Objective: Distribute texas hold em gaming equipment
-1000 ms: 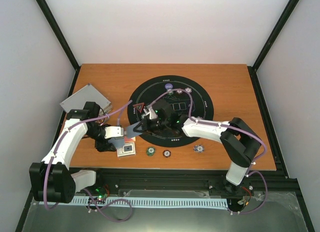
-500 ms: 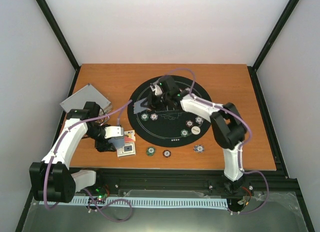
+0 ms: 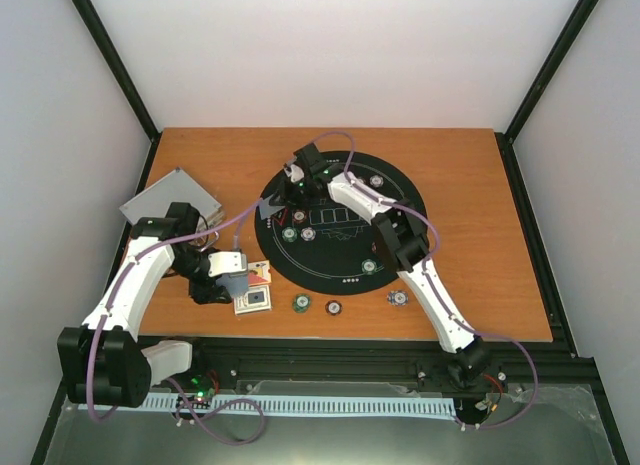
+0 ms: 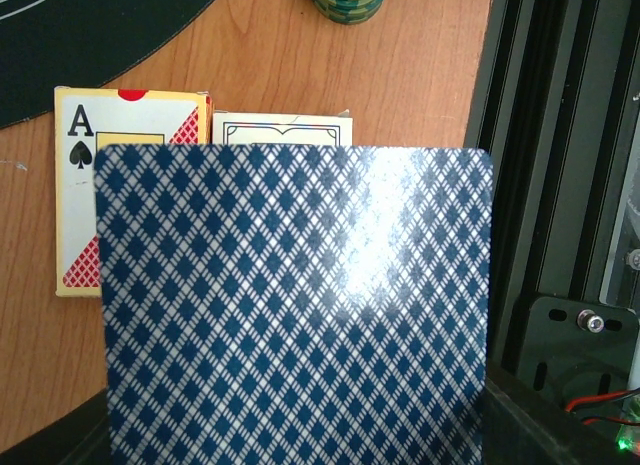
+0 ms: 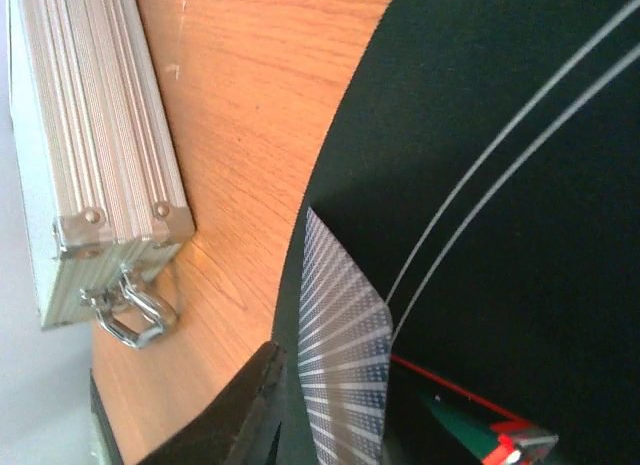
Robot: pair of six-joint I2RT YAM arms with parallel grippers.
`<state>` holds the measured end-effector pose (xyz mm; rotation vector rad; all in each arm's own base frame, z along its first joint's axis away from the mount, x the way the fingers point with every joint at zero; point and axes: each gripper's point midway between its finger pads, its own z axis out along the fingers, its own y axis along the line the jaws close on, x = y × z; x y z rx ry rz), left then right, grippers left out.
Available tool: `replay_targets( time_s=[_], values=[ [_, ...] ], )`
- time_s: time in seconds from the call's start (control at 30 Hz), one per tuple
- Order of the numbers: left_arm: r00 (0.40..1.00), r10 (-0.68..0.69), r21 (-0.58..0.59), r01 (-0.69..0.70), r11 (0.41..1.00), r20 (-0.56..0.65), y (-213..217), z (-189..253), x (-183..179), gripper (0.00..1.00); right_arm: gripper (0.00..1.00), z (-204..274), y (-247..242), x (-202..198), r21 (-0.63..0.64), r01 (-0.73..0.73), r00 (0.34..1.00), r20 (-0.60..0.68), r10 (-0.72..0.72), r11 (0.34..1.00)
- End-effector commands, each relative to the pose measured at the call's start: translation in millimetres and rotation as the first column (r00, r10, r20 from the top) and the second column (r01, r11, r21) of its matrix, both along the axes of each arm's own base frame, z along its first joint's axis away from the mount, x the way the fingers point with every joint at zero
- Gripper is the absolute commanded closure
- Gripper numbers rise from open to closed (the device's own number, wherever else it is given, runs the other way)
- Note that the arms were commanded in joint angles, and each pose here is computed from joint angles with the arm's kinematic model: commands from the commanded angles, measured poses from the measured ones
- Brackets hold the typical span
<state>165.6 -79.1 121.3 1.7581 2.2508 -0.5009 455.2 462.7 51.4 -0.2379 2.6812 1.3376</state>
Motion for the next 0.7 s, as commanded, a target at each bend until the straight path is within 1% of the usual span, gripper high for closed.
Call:
replay_targets(
  time_s=[0.0,0.07,0.17,0.2,0.27,0.37,0.43,0.5,0.67],
  values=[
    [1.0,0.007,-0.021,-0.006,1.0,0.015,-4,12,0,0.99,0.75,22,-11,6,-0.028,0.013,1.0,0.023,-0.012,1.0],
    [1.0,0.009,-0.027,-0.008,1.0,0.014,-5,13,0,0.99,0.71,21,-20,7,-0.055,0.023,0.999,0.027,-0.021,0.998],
    [1.0,0.01,-0.031,-0.01,0.999,0.011,-5,13,0,0.99,0.65,37,-31,8,-0.07,0.027,0.998,0.055,-0.023,0.997],
    [1.0,0.013,-0.028,-0.012,1.0,0.01,-5,13,0,0.99,0.62,45,-34,7,-0.07,0.029,0.997,0.07,-0.024,0.997],
    [1.0,0.011,-0.022,-0.011,1.0,0.007,-4,11,-1,0.99,0.49,58,-40,6,-0.08,0.036,0.995,0.093,-0.028,0.996],
    [1.0,0.011,-0.016,-0.011,1.0,0.011,-3,11,-2,0.99,0.44,75,-53,-1,-0.111,0.043,0.992,0.127,-0.029,0.993],
    [1.0,0.011,-0.02,-0.011,1.0,0.013,-3,12,-2,0.99,0.43,75,-61,-16,-0.109,0.044,0.993,0.109,-0.032,0.993],
    [1.0,0.014,-0.024,-0.013,1.0,0.015,-4,13,-1,0.99,0.42,87,-63,-34,-0.056,0.047,0.993,0.112,-0.04,0.997],
    [1.0,0.017,-0.029,-0.017,0.999,0.007,-5,13,1,0.99,0.39,105,-58,-111,0.086,0.001,0.996,0.091,-0.009,0.996]
  ],
)
